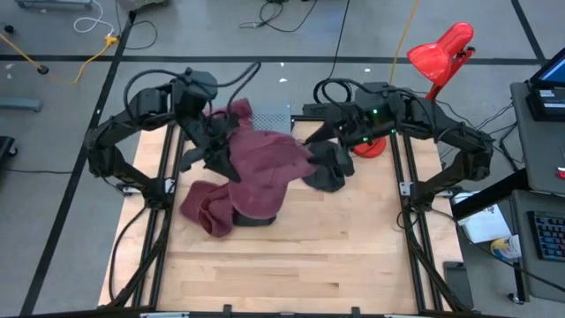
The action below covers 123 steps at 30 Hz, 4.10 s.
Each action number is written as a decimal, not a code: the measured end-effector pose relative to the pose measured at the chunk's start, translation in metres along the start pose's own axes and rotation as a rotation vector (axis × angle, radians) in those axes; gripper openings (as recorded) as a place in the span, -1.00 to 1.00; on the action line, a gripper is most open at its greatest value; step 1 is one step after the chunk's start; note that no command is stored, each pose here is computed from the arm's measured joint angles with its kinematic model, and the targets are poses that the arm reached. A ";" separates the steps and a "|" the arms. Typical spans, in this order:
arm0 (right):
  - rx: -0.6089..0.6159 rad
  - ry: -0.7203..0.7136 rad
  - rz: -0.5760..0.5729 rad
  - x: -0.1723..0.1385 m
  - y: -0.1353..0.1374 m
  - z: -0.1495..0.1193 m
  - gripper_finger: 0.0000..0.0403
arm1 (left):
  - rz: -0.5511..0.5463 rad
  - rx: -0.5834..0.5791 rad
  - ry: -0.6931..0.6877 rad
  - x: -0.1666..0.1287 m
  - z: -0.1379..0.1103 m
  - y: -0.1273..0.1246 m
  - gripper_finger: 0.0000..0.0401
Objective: Pick & Place hat
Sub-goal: Stack the right red cap on top of the red cap on the shelf
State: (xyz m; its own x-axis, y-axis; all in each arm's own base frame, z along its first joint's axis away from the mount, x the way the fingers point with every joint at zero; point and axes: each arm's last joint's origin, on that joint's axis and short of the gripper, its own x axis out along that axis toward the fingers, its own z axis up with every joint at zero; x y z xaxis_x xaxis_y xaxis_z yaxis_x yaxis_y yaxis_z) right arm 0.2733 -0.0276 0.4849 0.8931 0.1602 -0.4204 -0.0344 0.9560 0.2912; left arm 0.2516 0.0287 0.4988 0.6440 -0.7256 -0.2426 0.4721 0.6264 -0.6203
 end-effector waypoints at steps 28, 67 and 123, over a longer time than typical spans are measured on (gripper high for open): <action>-0.032 -0.195 0.540 -0.002 -0.006 0.035 0.45 | -0.099 0.352 -0.180 -0.030 0.031 0.005 -0.96; -0.368 -0.623 0.169 -0.059 0.006 0.055 -0.98 | 0.310 0.372 -0.504 -0.071 0.043 -0.004 0.16; -0.479 -0.522 -0.110 0.051 -0.039 0.056 -0.70 | 0.079 0.119 -1.273 -0.047 -0.062 0.087 -0.93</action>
State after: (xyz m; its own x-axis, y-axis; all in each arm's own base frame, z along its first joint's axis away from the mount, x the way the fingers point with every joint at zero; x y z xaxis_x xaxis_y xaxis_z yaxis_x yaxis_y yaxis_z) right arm 0.3455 -0.0707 0.4997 0.9966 0.0326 0.0751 -0.0179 0.9818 -0.1889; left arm 0.2248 0.0999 0.4096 0.7606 0.0565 0.6468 0.4143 0.7247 -0.5506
